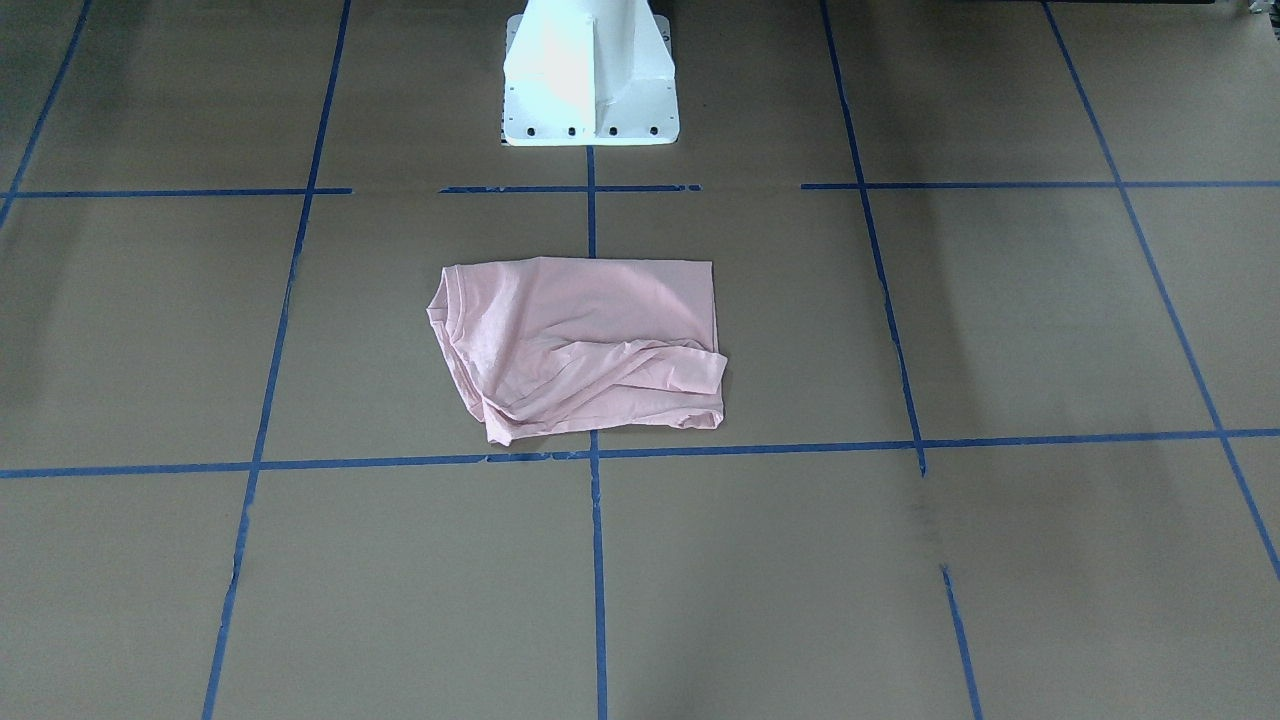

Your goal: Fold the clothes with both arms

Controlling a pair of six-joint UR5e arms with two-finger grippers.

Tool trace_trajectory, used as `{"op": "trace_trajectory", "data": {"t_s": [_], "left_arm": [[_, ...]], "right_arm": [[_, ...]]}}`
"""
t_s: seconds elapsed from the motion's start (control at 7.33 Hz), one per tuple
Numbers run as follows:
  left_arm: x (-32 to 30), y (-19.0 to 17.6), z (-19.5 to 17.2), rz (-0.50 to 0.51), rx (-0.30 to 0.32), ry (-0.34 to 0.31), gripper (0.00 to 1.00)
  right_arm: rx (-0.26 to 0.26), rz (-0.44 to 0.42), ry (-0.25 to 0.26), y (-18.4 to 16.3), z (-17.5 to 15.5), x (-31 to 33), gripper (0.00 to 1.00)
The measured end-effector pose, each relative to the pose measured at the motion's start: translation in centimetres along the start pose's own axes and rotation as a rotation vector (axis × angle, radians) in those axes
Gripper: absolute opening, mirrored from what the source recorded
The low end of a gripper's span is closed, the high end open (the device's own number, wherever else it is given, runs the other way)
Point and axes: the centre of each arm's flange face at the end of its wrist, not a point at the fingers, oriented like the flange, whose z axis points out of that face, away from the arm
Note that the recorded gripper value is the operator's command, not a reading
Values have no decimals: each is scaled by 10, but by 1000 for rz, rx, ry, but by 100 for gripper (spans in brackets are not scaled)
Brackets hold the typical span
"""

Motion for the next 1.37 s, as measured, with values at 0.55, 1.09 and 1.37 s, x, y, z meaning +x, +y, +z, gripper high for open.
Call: {"op": "trace_trajectory", "data": {"t_s": [0.55,1.09,1.37], "left_arm": [[-3,0,-4,3,-5,-67,100],[-4,0,-4,3,-7,-75,100],[-4,0,-3,2,-8,-75,100]], "right_arm": [[0,5,0,0,0,0,100],[-1,8,0,0,1,0,100],[-2,9,0,0,1,1,100]]}}
